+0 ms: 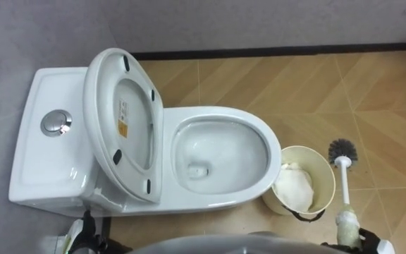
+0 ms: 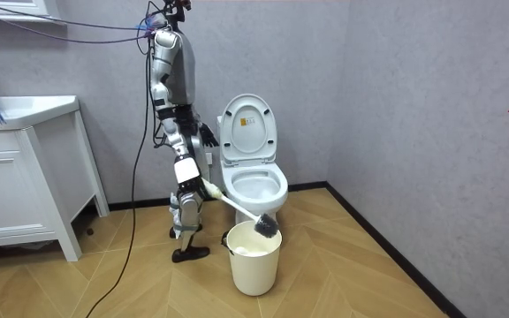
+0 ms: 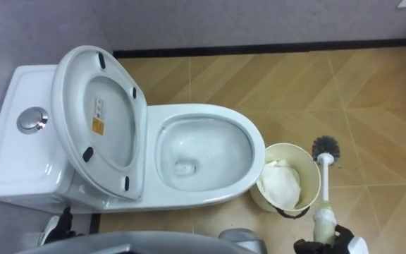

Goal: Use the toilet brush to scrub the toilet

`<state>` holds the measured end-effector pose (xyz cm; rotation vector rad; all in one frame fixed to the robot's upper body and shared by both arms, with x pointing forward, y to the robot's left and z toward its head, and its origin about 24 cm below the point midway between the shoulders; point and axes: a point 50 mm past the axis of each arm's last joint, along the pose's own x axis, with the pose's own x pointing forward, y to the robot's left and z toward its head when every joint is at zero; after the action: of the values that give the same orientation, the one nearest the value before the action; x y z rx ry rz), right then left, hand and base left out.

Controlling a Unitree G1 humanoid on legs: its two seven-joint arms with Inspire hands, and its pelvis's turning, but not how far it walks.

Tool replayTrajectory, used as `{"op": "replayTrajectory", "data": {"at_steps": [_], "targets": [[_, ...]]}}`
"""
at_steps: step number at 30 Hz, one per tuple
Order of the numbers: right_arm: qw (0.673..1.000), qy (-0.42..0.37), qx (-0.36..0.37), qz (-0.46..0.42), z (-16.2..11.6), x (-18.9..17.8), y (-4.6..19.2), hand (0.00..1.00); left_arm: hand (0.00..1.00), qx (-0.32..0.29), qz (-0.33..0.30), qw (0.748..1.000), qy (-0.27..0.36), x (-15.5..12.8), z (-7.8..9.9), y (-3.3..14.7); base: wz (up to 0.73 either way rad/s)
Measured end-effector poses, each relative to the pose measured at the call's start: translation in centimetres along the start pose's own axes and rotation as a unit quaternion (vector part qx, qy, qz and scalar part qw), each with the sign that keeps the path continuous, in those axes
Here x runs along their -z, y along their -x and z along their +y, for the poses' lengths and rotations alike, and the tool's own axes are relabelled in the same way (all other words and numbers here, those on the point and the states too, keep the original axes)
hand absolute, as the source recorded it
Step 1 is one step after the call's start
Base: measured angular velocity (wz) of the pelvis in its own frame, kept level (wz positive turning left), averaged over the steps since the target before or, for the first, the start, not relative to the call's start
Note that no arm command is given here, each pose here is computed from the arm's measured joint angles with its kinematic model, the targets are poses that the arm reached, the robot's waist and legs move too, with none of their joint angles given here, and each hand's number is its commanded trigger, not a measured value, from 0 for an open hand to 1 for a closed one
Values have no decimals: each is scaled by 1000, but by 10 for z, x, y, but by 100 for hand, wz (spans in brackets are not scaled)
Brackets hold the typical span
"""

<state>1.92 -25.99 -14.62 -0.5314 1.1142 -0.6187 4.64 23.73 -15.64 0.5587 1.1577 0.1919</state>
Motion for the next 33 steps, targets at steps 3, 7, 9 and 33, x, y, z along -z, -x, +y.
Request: {"op": "replayTrajectory", "data": {"at_steps": [3,7,9,33], "targets": [[1000,0,0,1,0,0,0,0,0,-1,0,1000,2,0,1,0,0],[1000,1,-1,1,0,0,0,0,0,-1,0,1000,2,0,1,0,0],[1000,1,-3,1,0,1,0,0,0,-1,0,1000,2,0,1,0,0],[995,74,-46,47,7,17,2,0,0,10,36,999,-9,15,-1,3,0]]}}
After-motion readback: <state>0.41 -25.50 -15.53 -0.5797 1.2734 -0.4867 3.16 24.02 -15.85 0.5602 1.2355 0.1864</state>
